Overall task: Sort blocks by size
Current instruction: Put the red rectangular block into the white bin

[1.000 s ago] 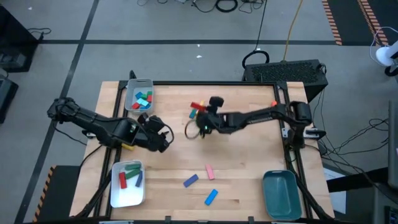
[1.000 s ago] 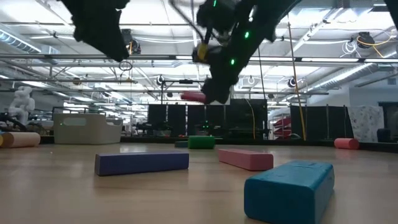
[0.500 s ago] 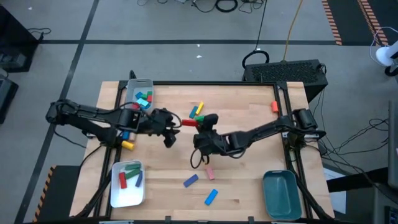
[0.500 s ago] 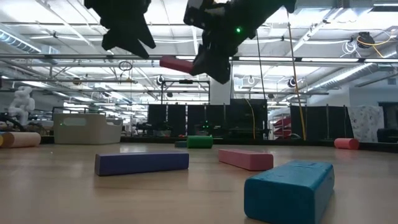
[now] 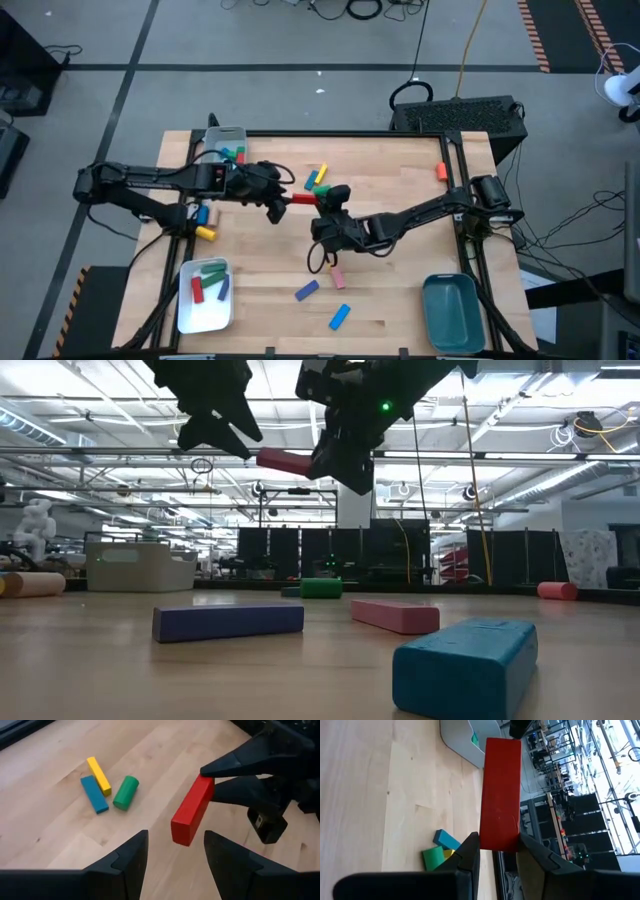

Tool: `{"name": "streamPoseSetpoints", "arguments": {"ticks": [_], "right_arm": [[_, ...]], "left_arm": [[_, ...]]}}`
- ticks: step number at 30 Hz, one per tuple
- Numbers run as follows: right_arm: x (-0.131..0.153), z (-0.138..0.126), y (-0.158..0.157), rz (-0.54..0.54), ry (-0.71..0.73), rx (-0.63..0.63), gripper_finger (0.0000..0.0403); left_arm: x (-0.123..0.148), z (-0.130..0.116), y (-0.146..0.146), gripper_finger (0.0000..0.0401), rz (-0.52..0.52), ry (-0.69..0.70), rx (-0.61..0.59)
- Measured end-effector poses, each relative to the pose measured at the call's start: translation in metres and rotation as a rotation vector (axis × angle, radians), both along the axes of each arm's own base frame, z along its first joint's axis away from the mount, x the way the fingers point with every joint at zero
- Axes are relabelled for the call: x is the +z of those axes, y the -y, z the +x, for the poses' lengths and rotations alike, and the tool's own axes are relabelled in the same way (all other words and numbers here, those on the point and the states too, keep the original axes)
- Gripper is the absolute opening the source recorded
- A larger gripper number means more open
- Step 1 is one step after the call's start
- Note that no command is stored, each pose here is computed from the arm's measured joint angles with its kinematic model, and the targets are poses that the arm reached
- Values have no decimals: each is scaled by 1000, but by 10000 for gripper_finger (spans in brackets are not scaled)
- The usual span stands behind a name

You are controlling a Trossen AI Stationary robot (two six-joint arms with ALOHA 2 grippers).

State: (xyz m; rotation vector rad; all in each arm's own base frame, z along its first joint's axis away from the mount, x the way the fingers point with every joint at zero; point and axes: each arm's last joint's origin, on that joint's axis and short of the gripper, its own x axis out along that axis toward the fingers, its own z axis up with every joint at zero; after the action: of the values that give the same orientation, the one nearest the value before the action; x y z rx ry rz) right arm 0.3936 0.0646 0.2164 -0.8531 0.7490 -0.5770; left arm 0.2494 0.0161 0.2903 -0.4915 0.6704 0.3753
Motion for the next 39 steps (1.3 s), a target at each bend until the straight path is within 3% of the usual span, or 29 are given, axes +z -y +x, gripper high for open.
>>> {"name": "streamPoseSetpoints", "arguments": {"ticks": [18, 24, 33, 39], "right_arm": [[11, 6, -10, -28, 77, 59, 79], [10, 5, -14, -33, 65, 72, 79], [10, 4, -16, -35, 61, 78, 79], [10, 4, -17, -36, 61, 81, 79]], "left_arm": [[-16, 25, -8, 190, -80, 19, -116], [-12, 31, -6, 139, -97, 98, -180], [-11, 30, -5, 65, -111, 99, -221], [-11, 30, -5, 61, -121, 96, -250]]}}
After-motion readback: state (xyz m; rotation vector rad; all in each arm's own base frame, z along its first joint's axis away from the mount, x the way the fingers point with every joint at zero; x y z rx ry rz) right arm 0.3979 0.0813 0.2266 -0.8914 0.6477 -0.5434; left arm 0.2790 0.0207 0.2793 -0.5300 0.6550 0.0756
